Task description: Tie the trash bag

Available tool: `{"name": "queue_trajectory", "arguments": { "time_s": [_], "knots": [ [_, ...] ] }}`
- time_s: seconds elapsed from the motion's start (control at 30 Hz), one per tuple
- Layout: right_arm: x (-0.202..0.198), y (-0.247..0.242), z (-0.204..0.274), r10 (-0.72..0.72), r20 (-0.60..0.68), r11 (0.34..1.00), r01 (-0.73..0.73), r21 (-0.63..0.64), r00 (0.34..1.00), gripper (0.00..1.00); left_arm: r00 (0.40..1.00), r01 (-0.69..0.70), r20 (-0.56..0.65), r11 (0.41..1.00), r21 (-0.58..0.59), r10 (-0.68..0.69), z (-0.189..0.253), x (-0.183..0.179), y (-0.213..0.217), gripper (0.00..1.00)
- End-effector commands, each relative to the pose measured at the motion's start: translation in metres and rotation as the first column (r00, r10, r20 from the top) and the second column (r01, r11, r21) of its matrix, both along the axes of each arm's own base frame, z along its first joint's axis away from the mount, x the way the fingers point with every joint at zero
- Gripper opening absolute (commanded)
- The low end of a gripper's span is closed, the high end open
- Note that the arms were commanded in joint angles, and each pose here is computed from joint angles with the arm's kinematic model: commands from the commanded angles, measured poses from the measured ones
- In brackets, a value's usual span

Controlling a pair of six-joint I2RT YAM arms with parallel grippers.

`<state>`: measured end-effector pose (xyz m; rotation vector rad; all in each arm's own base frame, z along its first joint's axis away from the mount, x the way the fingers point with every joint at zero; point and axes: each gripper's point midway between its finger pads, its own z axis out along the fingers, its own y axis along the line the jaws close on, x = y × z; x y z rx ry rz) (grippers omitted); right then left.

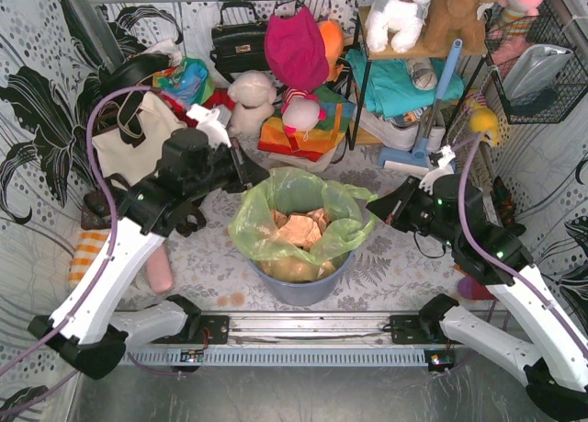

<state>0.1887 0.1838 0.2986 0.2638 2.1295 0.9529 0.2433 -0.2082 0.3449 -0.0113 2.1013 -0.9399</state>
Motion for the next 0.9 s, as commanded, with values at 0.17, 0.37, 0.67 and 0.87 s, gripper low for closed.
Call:
{"name": "queue_trajectory", "arguments": {
  "time_s": [0.17,0.37,0.67,0.87],
  "knots": [
    [-0.008,-0.006,0.010,-0.003,0.042,1.000,0.002,0.029,0.999,0.00,0.980,0.150,0.134,0.989,-0.010,-0.147,0.037,0.037,-0.038,0.03],
    [-0.002,0.006,0.013,0.028,0.076,0.997,-0.034,0.072,0.997,0.00,0.964,0.174,0.209,0.985,-0.015,-0.167,0.050,0.032,-0.038,0.03],
    [0.061,0.042,0.038,-0.014,0.244,0.992,-0.016,0.124,0.970,0.00,0.981,-0.178,0.094,0.982,0.061,0.172,0.006,0.053,0.013,0.03],
    [0.089,0.073,0.089,0.029,0.421,0.983,-0.103,0.153,0.907,0.00,0.971,-0.106,0.211,0.994,-0.038,0.112,0.055,0.054,-0.002,0.03]
  ]
}}
